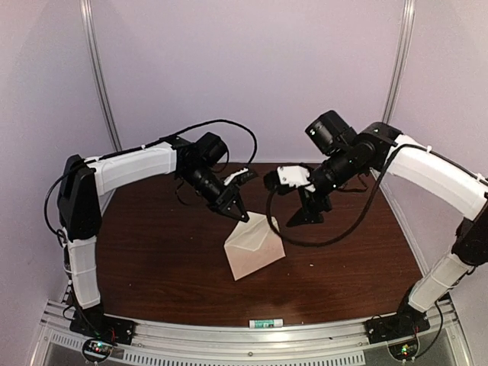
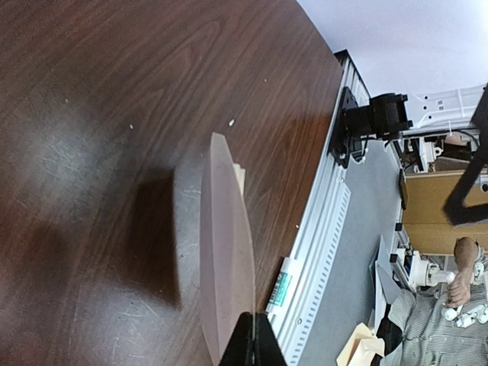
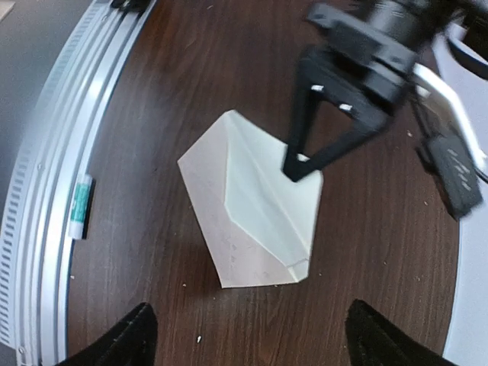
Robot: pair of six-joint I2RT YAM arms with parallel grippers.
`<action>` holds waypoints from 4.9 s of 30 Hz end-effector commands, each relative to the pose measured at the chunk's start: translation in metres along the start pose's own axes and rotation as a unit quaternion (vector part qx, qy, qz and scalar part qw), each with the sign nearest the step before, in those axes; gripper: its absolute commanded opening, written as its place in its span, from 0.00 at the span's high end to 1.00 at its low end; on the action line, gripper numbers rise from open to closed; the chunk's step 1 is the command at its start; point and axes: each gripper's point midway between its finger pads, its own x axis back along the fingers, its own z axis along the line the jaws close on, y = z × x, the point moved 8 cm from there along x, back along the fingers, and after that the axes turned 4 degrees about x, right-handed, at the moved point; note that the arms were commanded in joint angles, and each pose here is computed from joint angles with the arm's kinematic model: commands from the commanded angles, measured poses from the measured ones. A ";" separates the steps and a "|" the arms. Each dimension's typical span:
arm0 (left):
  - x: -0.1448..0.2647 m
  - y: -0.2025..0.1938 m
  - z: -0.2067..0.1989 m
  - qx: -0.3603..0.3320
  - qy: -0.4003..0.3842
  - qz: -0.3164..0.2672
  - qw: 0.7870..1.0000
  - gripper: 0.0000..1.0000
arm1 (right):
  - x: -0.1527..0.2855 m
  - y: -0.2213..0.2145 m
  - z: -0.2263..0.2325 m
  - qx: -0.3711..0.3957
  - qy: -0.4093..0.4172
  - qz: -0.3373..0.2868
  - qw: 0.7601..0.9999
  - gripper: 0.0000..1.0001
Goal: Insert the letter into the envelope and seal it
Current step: Pass from the left arm to the right, then pass from the right arm to the left
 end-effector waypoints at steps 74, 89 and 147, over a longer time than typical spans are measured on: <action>-0.015 -0.004 -0.053 -0.173 -0.015 -0.039 0.984 1.00 | -0.058 0.000 0.022 -0.128 0.104 -0.088 0.982 0.56; -0.003 -0.002 -0.058 -0.206 0.024 -0.088 0.974 1.00 | -0.060 -0.009 0.012 -0.166 0.099 -0.087 0.977 1.00; 0.002 -0.010 -0.076 -0.333 -0.023 -0.217 0.917 0.82 | 0.008 0.005 -0.005 -0.185 0.100 -0.183 0.960 1.00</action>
